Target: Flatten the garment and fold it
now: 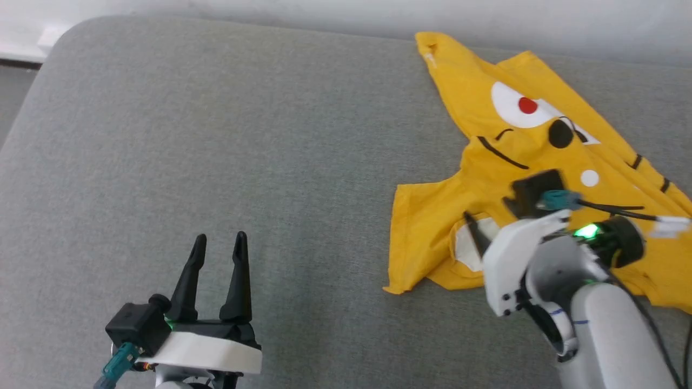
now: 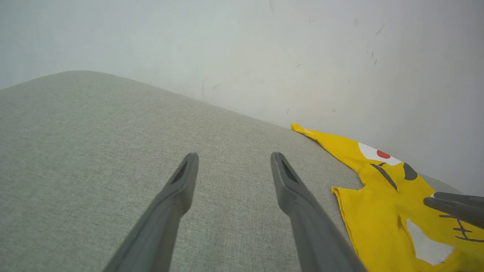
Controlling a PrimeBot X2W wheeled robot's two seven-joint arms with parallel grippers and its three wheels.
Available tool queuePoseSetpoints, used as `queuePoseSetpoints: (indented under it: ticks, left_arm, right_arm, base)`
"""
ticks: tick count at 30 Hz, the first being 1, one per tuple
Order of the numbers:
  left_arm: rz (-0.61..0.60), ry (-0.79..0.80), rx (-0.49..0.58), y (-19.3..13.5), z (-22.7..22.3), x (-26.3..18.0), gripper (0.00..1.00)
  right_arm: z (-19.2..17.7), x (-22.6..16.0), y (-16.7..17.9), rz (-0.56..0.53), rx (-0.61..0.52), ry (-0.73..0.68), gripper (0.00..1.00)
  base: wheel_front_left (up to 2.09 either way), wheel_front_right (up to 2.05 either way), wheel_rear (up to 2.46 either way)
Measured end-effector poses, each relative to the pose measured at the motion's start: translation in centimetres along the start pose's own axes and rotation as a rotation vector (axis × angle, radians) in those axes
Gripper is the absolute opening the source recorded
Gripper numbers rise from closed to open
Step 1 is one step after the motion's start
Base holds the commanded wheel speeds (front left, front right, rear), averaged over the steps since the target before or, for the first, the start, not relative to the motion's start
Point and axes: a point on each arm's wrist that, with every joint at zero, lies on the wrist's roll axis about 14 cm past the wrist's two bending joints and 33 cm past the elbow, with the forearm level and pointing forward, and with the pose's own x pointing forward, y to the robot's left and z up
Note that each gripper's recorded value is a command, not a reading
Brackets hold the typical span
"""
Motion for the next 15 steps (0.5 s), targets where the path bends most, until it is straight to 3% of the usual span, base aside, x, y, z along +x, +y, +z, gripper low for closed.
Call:
queuePoseSetpoints:
  ticks: [10, 11, 12, 13, 15]
  left_arm:
    - [0.074, 0.021, -0.003, 2.1, -0.4, -0.9, 1.0]
    - [0.076, 0.021, -0.004, 2.1, -0.4, -0.9, 1.0]
    - [0.079, 0.021, -0.006, 2.2, -0.4, -0.9, 1.0]
    - [0.081, 0.019, -0.006, 2.2, -0.3, -0.9, 1.0]
    - [0.083, 0.019, -0.006, 2.3, -0.3, -0.9, 1.0]
  right_arm:
    - [-4.9, 3.6, 3.9, 0.146, -0.159, 0.277, 0.97]
    - [-4.9, 3.9, 4.0, 0.151, -0.16, 0.284, 0.47]
    - [-4.9, 4.2, 4.1, 0.158, -0.175, 0.294, 0.31]
    - [-4.9, 4.4, 4.3, 0.164, -0.191, 0.295, 0.03]
    - [-4.6, 4.7, 4.6, 0.174, -0.201, 0.287, 0.0]
  base:
    - [0.0, 0.0, 0.0]
    - [0.0, 0.0, 0.0]
    - [0.0, 0.0, 0.0]
    - [0.0, 0.0, 0.0]
    - [0.0, 0.0, 0.0]
